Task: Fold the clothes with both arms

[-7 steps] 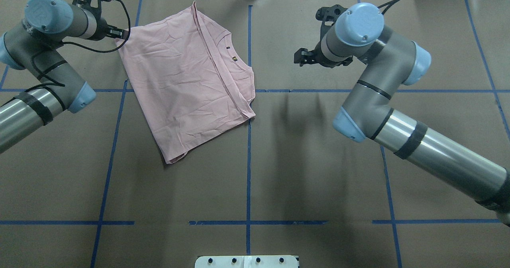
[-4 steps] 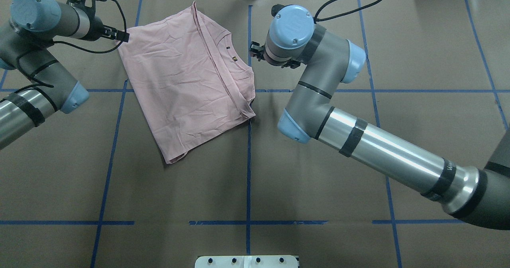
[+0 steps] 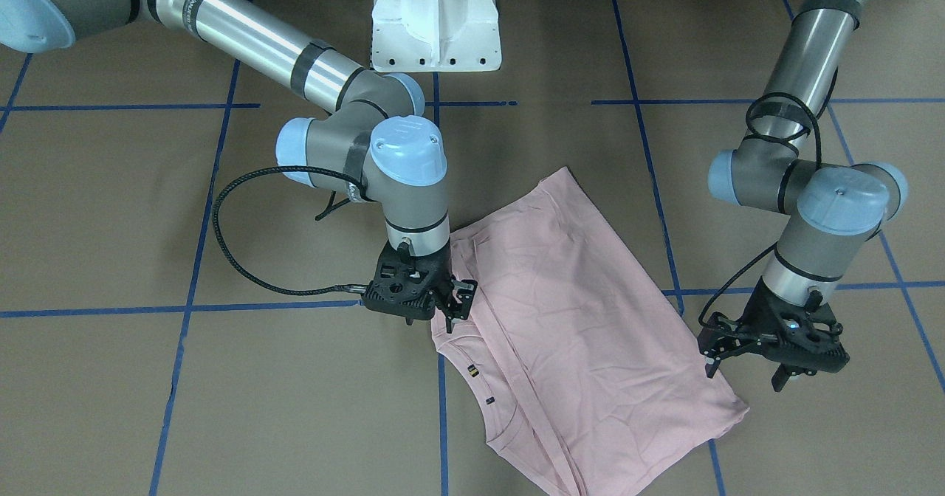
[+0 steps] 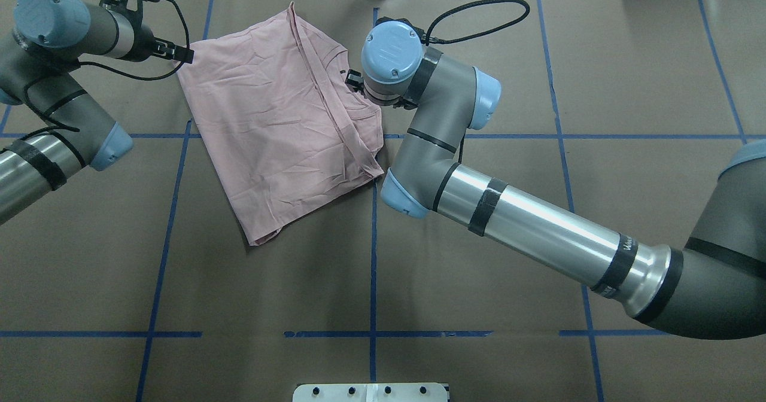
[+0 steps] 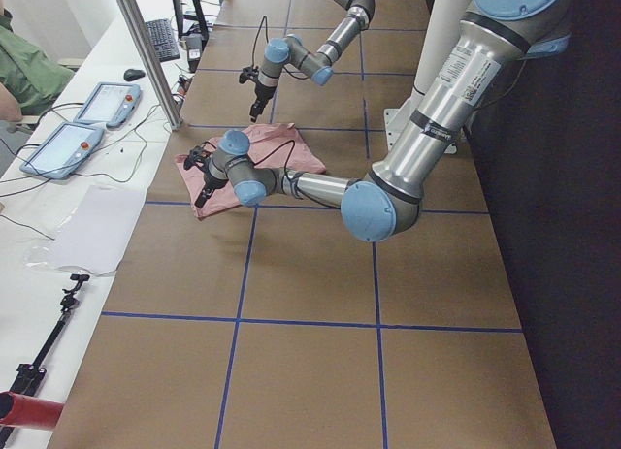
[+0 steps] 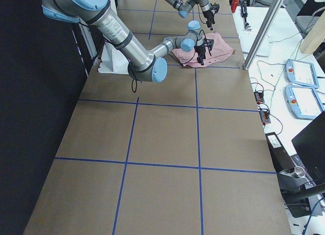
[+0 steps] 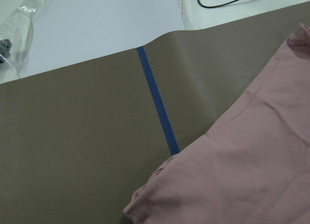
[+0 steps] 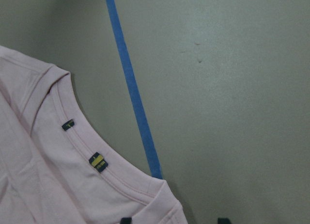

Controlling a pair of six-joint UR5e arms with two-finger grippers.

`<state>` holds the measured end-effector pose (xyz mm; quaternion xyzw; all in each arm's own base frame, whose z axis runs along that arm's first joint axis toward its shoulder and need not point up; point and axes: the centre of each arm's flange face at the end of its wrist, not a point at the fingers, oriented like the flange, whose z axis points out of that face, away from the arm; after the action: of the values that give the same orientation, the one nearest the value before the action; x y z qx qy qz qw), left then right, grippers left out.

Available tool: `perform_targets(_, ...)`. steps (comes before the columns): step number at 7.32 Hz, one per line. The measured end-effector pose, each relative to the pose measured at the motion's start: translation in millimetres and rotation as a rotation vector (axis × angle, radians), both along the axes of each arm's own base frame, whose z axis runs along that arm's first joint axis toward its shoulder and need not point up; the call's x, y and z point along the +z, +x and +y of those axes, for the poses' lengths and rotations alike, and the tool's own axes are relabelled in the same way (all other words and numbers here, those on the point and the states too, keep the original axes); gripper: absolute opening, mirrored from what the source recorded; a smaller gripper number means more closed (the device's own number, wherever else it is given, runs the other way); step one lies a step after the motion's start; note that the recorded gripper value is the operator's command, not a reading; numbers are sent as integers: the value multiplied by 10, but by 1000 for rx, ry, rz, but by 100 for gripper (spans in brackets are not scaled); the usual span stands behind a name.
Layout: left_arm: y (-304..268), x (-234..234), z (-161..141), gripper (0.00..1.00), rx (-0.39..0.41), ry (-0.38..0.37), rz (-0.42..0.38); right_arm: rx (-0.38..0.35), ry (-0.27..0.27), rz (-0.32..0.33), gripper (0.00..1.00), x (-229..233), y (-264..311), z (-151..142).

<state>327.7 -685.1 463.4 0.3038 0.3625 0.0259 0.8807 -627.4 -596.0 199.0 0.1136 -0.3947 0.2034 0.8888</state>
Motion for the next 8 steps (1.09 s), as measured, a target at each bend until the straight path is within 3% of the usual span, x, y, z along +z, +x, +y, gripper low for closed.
perform_targets(3,3,-14,1,100,0,2,1,-43,17,47,59,117,-173,93)
perform_targets(4,4,-30,4,100,1,4,3,-51,22,54,50,125,-220,137)
perform_targets(5,6,-43,6,100,1,6,4,-55,24,58,21,114,-249,165)
perform_targets(6,7,-48,7,100,1,6,5,-56,20,63,0,77,-267,180)
perform_targets(8,3,-51,6,100,0,6,6,-56,13,68,0,19,-293,204)
